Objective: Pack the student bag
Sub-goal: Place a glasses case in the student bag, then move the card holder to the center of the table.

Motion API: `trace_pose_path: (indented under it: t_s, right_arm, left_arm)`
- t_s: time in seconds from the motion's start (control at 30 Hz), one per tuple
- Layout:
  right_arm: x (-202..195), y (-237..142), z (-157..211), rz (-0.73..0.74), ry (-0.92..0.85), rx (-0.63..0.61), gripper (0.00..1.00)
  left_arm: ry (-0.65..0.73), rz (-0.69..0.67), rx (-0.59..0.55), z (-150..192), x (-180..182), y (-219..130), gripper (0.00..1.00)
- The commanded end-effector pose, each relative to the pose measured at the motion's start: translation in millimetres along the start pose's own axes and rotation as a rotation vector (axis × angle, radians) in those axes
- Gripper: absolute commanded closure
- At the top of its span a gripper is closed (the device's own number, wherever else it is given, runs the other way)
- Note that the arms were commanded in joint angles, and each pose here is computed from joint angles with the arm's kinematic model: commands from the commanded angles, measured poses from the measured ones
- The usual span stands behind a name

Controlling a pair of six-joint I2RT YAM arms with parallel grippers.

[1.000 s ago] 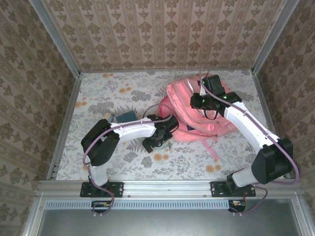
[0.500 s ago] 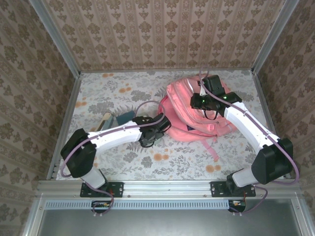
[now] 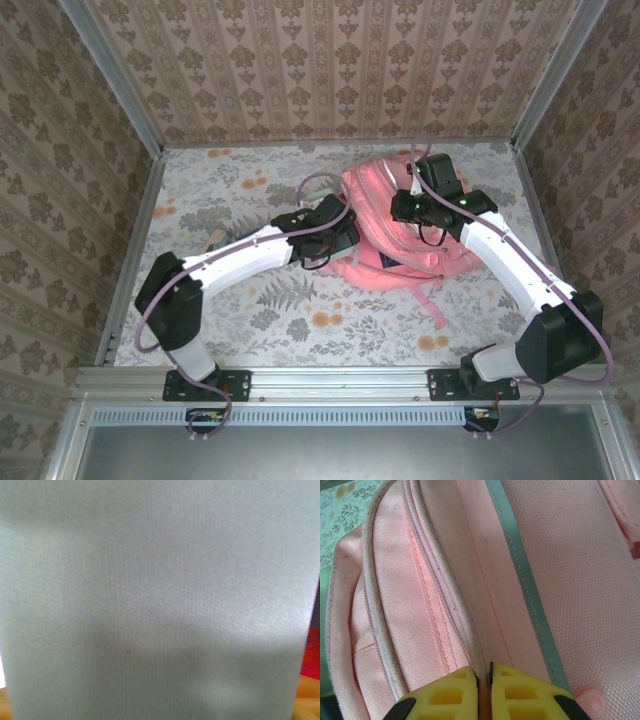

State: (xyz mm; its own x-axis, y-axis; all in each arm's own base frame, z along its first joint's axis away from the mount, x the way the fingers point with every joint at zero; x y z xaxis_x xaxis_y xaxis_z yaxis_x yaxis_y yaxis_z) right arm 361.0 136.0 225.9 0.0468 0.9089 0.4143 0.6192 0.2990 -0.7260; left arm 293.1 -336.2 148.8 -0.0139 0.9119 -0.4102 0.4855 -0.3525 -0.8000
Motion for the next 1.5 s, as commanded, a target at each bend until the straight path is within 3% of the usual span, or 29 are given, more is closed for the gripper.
trace_pose_path:
  t_s: [0.0,0.1,0.33,0.67,0.93,1.13,1.3,1.47]
  right_arm:
    - [5.3,-17.7,-8.7,-0.022,0.040,-0.037,0.88]
    - [5.4,-15.8,-8.2,-0.023,0.043,-0.031,0.88]
    - [5.6,-10.9,-7.3,-0.024,0.038,-0.020,0.88]
    - [6.1,0.7,-7.0,-0.020,0.023,0.005,0.88]
    - [11.5,5.8,-6.0,-0.050,0.010,0.022,0.88]
    - [15.2,6.8,-4.5,-0.070,0.017,0.030,0.88]
    - [22.5,4.6,-2.2,-0.092,0.004,0.039,0.88]
    - [35.3,8.2,7.3,-0.118,-0.028,0.069,0.88]
  left_arm:
    - [0.058,0.084,0.034,-2.6,-28.4,19.2,0.24]
    - [0.052,0.101,0.078,2.6,-36.9,39.4,0.24]
    - [0.049,0.116,0.122,8.2,-37.4,57.8,0.03]
    - [0.047,0.100,0.076,-11.6,-20.7,21.3,0.00]
    - [0.046,0.072,0.023,-32.6,22.7,-13.1,0.04]
    - [0.055,0.044,0.031,-35.6,54.2,-11.6,0.18]
    - [0.077,-0.122,0.052,-42.6,110.2,-12.9,0.30]
    - [0.172,-0.309,0.071,-55.4,167.1,-22.0,0.31]
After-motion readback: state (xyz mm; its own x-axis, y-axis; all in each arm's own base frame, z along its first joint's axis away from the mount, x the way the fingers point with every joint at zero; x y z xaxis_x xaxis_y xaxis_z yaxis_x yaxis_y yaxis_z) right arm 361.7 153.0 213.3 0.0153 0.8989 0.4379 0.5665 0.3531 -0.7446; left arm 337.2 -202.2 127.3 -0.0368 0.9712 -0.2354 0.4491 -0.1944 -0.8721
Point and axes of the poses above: each hand's point on the last joint's axis, 136 mm out from that joint toward the fingers, its own y axis out along the fingers, its own x axis along the line the jaws close on, z = x × y, the point moved 1 cm from there along -y, back along the fingers, and after that the axes turned 6 degrees about y, right-handed, at the moved point
